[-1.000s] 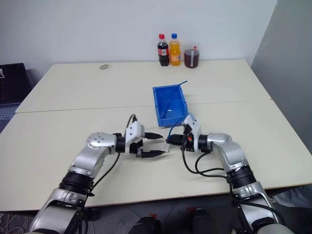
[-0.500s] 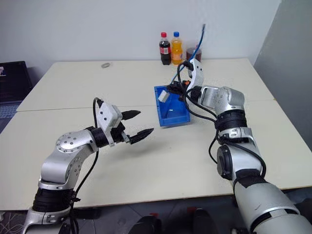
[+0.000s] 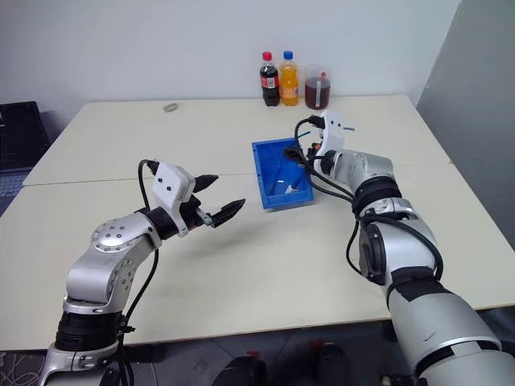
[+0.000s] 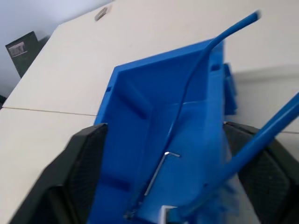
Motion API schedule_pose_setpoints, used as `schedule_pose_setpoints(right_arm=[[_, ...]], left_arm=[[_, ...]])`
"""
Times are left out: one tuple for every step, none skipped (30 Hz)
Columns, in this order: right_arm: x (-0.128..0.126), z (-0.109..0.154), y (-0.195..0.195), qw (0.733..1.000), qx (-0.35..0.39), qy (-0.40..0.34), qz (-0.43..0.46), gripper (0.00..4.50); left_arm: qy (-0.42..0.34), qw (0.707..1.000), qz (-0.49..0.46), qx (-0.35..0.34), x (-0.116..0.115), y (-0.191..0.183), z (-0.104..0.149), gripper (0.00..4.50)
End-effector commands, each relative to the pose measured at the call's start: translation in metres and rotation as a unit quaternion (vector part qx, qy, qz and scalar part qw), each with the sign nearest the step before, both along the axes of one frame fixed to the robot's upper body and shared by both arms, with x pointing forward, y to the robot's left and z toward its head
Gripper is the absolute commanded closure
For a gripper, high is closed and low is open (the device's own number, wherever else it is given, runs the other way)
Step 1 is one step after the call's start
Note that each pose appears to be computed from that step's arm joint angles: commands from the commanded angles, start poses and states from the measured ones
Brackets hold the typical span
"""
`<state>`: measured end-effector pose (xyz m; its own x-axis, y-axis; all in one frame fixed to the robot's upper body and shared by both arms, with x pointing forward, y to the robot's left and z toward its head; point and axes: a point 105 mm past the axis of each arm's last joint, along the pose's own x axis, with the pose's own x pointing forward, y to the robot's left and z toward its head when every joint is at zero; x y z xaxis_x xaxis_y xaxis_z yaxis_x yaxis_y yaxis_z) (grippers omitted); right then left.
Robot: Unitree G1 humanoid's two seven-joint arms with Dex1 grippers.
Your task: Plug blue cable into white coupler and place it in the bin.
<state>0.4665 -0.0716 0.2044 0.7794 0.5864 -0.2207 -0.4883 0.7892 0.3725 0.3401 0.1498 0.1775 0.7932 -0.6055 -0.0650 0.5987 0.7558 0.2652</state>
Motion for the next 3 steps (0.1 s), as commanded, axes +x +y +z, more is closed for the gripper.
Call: schedule_pose_setpoints(right_arm=[[-0.005, 0.038, -0.006, 0.997, -0.01, -0.075, 0.027, 0.26], [-0.012, 0.037, -0.015, 0.996, -0.024, -0.085, 0.03, 0.26], [-0.02, 0.035, -0.02, 0.995, -0.035, -0.091, 0.034, 0.26]], left_arm=[[-0.029, 0.999, 0.011, 0.025, 0.002, 0.004, 0.011, 0.0], [-0.034, 0.999, 0.024, 0.021, 0.004, 0.009, 0.015, 0.0], [-0.038, 0.999, 0.033, 0.018, 0.005, 0.014, 0.018, 0.0]])
